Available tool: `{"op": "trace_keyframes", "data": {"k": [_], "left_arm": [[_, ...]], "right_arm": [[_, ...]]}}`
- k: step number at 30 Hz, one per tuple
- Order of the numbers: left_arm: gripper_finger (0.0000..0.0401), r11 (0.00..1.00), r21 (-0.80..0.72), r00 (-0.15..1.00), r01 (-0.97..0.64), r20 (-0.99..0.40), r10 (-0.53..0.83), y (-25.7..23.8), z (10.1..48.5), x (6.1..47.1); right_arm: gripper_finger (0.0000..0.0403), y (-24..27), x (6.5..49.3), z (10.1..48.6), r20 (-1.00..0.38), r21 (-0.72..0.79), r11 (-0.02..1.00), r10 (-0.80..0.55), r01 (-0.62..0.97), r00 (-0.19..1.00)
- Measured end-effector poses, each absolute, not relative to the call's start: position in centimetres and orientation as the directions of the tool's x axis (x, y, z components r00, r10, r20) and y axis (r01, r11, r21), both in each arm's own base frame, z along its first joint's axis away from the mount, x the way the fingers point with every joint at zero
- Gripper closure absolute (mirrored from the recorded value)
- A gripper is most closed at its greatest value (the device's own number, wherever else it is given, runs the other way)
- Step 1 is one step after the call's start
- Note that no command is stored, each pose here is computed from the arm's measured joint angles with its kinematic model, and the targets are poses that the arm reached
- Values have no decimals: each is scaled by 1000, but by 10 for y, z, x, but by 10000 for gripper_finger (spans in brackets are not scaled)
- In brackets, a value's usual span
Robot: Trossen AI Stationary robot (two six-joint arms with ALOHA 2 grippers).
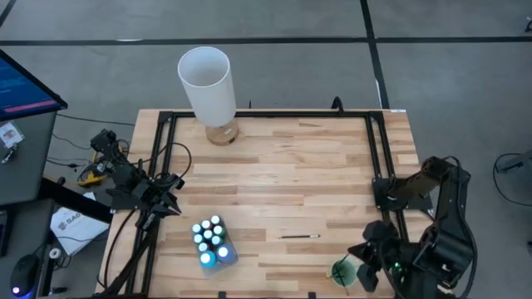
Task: Pick & Place Paint Supplies
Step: Put the gold paint brush into the green cup
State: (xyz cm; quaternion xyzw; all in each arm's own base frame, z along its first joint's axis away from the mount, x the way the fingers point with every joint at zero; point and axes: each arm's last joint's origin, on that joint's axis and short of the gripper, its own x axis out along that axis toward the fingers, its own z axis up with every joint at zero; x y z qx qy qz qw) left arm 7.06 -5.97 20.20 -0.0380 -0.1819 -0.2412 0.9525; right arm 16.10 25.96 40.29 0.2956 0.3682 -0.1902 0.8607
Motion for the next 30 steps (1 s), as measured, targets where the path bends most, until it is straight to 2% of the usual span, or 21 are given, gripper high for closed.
{"op": "trace_keyframes", "data": {"k": [8, 25, 30], "left_arm": [[393, 881, 15, 818, 473, 365, -446, -60, 202, 71], [393, 881, 15, 818, 473, 365, -445, -60, 202, 71], [393, 881, 15, 818, 473, 365, -446, -60, 202, 71]], "right_arm": [[403, 250, 138, 358, -821, 312, 657, -177, 686, 543], [402, 260, 136, 325, -824, 334, 617, -176, 712, 538], [376, 258, 141, 324, -843, 323, 602, -167, 730, 511]]}}
